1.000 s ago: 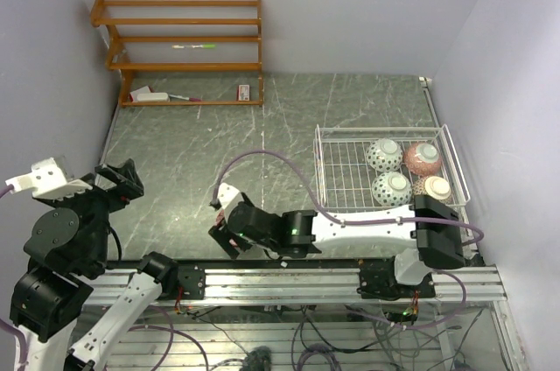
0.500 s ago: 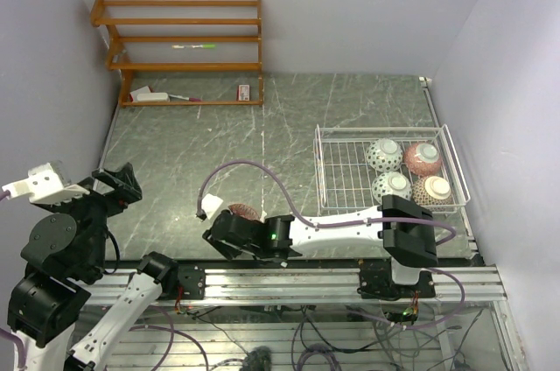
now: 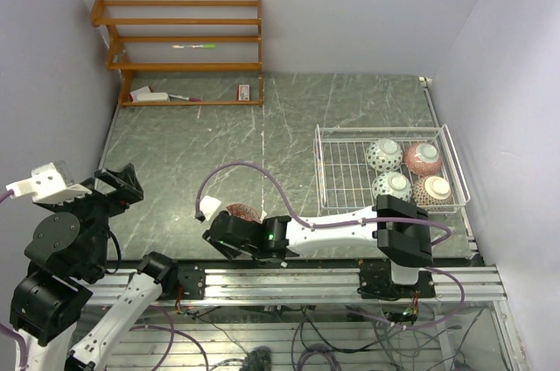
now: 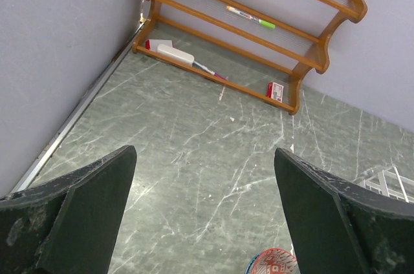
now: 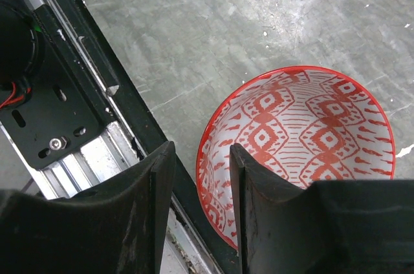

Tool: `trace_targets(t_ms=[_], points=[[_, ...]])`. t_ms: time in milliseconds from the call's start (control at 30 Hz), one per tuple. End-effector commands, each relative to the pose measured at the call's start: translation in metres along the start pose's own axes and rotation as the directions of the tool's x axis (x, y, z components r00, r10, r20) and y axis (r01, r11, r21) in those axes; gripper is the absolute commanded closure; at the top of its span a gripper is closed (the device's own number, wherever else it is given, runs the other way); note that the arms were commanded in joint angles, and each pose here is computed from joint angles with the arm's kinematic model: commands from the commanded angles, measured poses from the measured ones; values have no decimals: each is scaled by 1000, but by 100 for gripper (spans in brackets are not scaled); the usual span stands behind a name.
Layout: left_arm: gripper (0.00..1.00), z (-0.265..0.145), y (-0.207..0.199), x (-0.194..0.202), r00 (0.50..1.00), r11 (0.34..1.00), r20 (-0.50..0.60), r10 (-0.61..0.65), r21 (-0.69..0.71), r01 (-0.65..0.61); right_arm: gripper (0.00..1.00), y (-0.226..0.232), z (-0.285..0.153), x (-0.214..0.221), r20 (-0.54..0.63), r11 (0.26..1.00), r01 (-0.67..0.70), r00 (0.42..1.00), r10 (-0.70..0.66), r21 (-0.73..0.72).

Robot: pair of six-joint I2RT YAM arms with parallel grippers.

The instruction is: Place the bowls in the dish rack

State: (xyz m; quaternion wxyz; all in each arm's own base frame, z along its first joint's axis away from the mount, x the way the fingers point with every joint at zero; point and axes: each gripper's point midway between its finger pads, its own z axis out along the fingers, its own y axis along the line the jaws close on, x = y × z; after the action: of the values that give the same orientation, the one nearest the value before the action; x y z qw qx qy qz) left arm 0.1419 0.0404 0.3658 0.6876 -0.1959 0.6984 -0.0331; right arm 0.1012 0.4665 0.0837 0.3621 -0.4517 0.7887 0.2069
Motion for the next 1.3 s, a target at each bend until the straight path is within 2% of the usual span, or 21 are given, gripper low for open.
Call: trace_targets(t_ms=[0, 67, 233, 300, 400, 467, 900, 1167, 1267], points=[[1, -2, 5, -1, 1000, 1000, 12, -8, -18, 9, 62, -2, 2, -12, 29, 1000, -5, 1000, 5, 18], [1, -2, 5, -1, 1000, 1000, 11, -7, -21, 7, 66, -3, 2, -12, 30, 1000, -10, 999, 9, 22], [1, -2, 6, 1, 1000, 1000, 9, -11, -20, 11, 68, -4, 5, -6, 12, 1000, -4, 1000, 4, 20], [1, -3, 7, 1, 1000, 1000, 10, -12, -22, 12, 76, -3, 6, -5, 6, 1000, -4, 1000, 4, 18], [1, -3, 7, 1, 1000, 1000, 10, -12, -22, 12, 93, -4, 6, -6, 6, 1000, -6, 1000, 5, 25], [1, -3, 7, 0, 1000, 1000, 11, -12, -22, 12, 100, -6, 4, -9, 15, 999, -11, 1000, 10, 34], [1, -5, 6, -5, 1000, 1000, 23, -21, -15, 22, 100, -23, -44, -69, 220, 996, -84, 973, 74, 37], [1, -7, 7, -9, 999, 1000, 28, -23, -18, 23, 100, -37, -85, -107, 378, 978, -173, 903, 206, -118], [1, -7, 6, -10, 999, 1000, 30, -22, -12, 23, 100, -57, -108, -124, 435, 970, -198, 868, 239, -139]])
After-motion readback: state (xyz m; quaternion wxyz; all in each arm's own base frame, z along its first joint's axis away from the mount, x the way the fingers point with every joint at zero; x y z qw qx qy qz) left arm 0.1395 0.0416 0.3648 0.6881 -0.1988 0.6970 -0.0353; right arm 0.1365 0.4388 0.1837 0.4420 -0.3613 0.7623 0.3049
